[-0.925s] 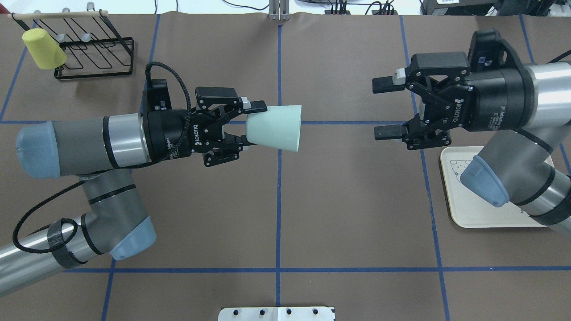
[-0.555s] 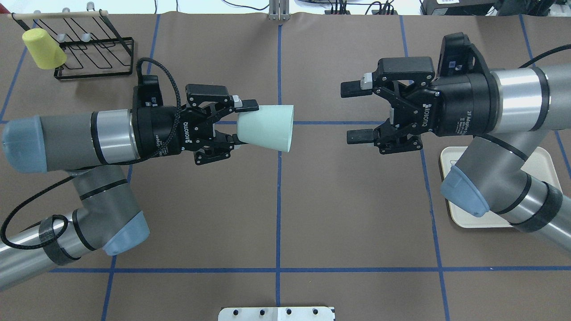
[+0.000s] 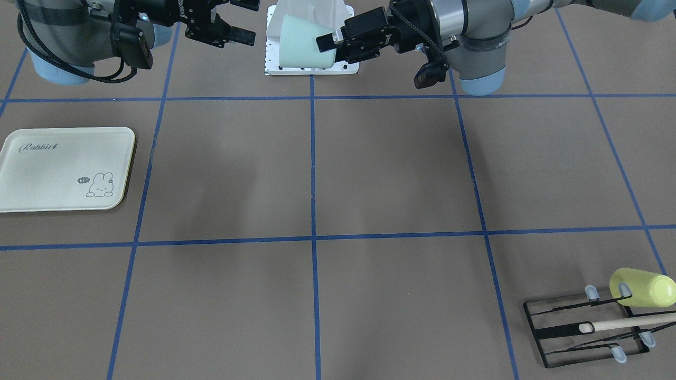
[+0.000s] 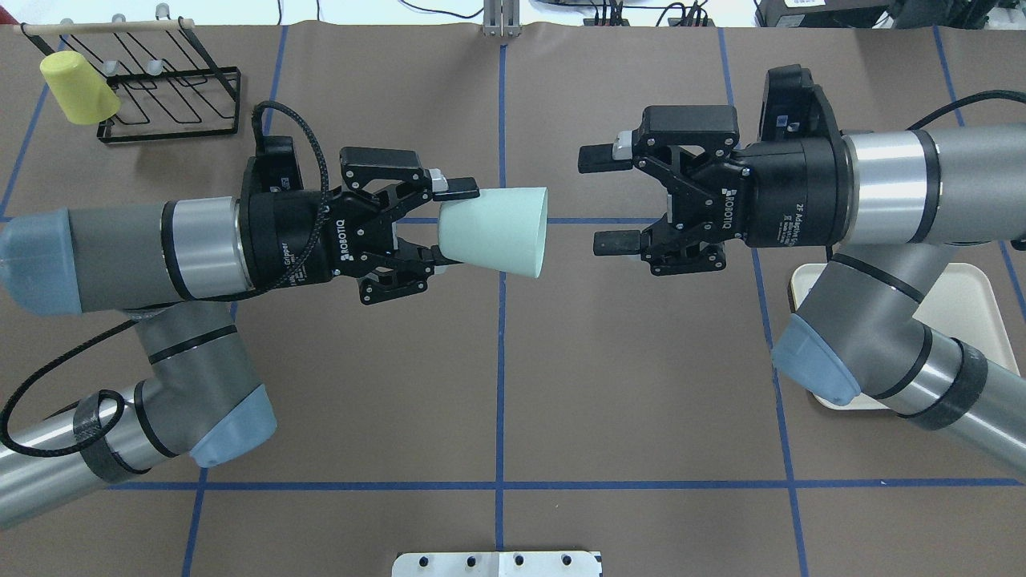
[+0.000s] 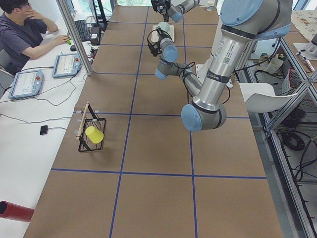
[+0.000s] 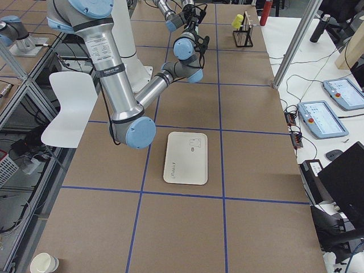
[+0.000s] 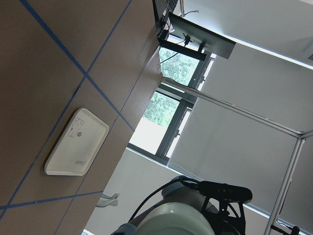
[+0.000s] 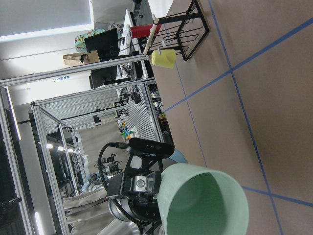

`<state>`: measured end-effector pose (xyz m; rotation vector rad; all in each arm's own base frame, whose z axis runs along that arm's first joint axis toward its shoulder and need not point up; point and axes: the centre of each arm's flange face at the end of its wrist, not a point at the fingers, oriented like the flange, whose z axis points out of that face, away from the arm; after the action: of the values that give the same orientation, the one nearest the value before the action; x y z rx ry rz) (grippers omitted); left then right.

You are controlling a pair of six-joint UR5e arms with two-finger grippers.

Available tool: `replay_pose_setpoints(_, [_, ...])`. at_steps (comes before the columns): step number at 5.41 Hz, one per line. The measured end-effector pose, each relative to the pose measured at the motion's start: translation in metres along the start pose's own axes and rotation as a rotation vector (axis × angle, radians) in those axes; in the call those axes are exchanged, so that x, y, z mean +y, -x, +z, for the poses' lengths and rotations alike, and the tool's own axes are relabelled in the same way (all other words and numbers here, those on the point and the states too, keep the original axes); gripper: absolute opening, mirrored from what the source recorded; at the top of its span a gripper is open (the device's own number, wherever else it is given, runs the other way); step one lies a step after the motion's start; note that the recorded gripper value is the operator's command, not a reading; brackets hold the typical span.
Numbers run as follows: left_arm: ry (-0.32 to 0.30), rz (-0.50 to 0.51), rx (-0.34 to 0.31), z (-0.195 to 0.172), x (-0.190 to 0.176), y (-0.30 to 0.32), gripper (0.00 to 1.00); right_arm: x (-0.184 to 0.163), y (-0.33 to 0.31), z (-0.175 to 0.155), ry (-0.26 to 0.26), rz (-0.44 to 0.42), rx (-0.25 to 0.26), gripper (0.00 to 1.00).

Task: Left arm grabs green cup and hands to right arm on tray

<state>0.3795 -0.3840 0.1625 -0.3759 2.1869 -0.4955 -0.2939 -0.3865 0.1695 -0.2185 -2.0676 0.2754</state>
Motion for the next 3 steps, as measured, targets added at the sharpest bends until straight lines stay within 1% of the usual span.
replay_pose_setpoints(1, [-0.001, -0.004, -0.002, 0.001, 0.0, 0.0, 0.0, 0.002, 0.004, 0.007, 0.001, 0.006, 0.004, 0.97])
replay_pose_setpoints(3, [-0.001, -0.006, -0.003, 0.002, 0.0, 0.001, 0.0, 0.007, 0.015, 0.029, -0.015, 0.016, 0.003, 0.97])
